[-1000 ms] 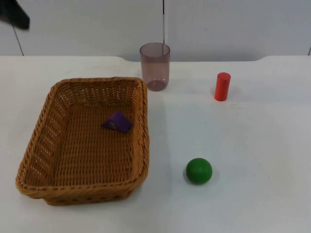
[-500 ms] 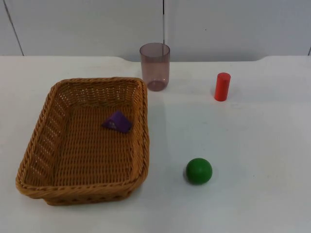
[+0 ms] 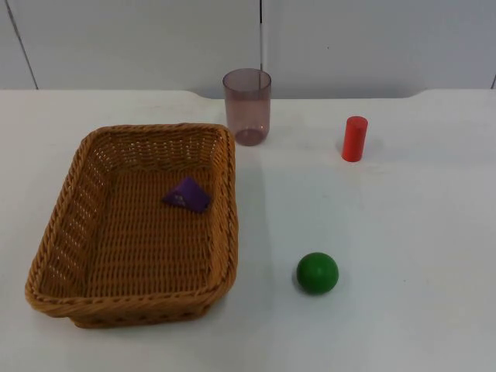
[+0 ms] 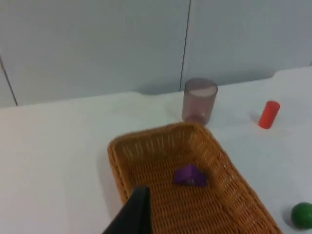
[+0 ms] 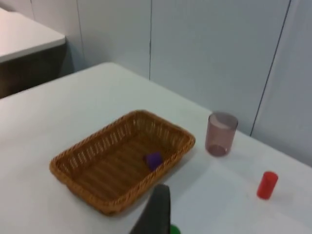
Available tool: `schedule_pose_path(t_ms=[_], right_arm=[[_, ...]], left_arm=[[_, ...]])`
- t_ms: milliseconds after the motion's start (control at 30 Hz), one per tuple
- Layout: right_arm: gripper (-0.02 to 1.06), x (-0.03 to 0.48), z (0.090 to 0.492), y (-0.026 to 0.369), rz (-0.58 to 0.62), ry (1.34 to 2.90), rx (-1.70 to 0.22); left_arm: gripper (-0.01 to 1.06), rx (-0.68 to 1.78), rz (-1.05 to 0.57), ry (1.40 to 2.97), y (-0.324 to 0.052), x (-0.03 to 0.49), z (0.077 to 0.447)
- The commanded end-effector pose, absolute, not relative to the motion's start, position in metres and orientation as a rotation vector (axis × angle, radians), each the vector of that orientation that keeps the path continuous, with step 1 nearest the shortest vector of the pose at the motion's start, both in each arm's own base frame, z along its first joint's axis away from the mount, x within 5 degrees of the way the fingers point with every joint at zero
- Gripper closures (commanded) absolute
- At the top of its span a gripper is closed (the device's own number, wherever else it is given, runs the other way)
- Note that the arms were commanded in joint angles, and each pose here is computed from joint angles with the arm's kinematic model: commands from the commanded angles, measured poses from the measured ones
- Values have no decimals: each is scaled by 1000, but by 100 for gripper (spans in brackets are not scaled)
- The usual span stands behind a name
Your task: Pick up the basket with the left hand and place the triangular block into the basket with the right hand.
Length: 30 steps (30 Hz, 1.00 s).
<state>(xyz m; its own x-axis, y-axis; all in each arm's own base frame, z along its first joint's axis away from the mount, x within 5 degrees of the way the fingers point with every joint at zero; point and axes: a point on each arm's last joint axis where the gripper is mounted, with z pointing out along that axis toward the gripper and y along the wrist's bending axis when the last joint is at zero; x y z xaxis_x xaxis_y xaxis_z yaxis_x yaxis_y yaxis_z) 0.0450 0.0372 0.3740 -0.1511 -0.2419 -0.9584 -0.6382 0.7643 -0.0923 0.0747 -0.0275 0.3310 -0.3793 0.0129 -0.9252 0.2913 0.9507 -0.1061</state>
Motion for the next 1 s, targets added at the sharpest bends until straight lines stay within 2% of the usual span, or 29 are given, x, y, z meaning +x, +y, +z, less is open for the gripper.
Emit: schedule_pose_path(t_ms=[0, 133, 400, 667, 800, 967], right_arm=[[27, 37, 359, 31, 386, 1751, -704], [27, 17, 338, 17, 388, 1777, -711], [27, -8, 319, -1, 410, 1780, -689], [27, -14, 294, -6, 390, 1903, -713], [27, -11, 288, -10, 334, 1950, -687], [27, -9, 284, -9, 335, 1973, -670]], left_arm=[[0, 200, -306, 1952, -26, 65, 319], [0, 203, -258, 1929, -21, 50, 306], [0, 161, -199, 1851, -12, 28, 308], [0, 27, -114, 1839, 4, 1, 298], [0, -10, -81, 1928, 8, -3, 291], [0, -32, -25, 1999, 12, -6, 285]])
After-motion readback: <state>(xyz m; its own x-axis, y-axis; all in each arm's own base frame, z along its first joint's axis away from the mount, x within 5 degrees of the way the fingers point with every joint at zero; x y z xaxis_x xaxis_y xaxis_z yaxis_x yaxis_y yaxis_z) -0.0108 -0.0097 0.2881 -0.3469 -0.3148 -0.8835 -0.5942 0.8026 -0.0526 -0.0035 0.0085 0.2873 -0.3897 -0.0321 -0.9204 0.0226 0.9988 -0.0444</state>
